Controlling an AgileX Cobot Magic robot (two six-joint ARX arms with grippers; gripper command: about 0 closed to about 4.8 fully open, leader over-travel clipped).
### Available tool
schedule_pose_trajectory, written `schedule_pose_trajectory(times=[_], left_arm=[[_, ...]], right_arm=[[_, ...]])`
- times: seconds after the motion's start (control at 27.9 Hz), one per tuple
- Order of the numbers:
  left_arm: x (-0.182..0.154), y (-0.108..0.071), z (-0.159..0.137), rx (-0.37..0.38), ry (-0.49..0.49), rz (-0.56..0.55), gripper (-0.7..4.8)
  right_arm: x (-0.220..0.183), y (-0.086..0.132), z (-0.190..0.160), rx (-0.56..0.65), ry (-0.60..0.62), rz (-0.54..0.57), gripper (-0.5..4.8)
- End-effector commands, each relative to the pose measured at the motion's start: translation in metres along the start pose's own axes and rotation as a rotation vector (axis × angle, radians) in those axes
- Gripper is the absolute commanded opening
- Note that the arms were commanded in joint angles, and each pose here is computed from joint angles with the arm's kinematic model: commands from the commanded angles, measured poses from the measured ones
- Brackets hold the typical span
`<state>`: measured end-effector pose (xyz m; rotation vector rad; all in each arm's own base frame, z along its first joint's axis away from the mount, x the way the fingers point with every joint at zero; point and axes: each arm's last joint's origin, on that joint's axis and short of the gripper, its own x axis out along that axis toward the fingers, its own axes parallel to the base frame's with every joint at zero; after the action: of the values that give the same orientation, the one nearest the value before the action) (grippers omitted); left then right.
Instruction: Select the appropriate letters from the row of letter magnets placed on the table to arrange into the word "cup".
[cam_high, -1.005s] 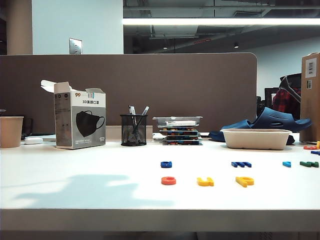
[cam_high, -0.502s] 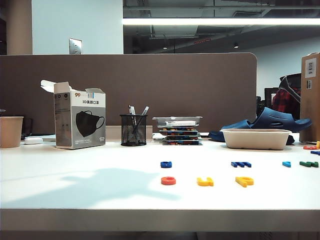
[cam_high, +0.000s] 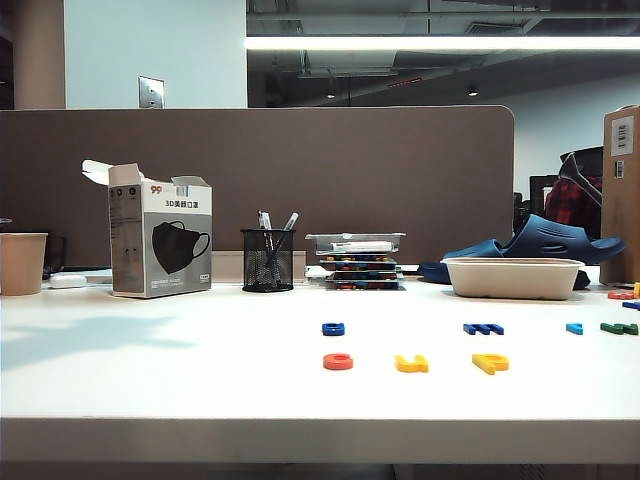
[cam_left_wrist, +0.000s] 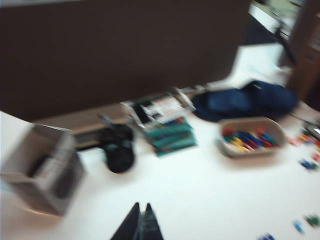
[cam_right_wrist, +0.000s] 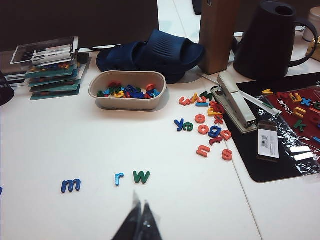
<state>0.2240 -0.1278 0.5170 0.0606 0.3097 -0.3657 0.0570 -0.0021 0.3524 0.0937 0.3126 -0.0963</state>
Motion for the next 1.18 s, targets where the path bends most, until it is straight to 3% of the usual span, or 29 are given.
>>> schedule_pose_trajectory(times=[0.04,0.25,0.47,0.57,1.18], left_arm=[[-0.014,0.022,0.012,0.016,-0.045,0.058,-0.05],[-0.037,0.058,0.024,-0.013,-0.094,0.138,-0.05],[-0.06,0.086,0.014,-0.04,-0.025,0.253,-0.05],[-0.076,0.084,0.009,-0.045,0.004,0.272,-0.05],[-0.165,0.063,-0.004,-0.068,-0.087,0.265,-0.05]], right_arm=[[-0.005,-0.001,-0.005,0.006,-0.034,0.003,-0.01],[-0.008,-0.002,-0.017,0.005,-0.036,0.027,-0.01],[-0.01,0.001,-0.023,0.002,0.023,0.135,-0.01],[-0.009,0.002,-0.023,0.002,0.022,0.164,-0.01],[0.01,0.0,-0.049,0.002,-0.125,0.181,-0.01]])
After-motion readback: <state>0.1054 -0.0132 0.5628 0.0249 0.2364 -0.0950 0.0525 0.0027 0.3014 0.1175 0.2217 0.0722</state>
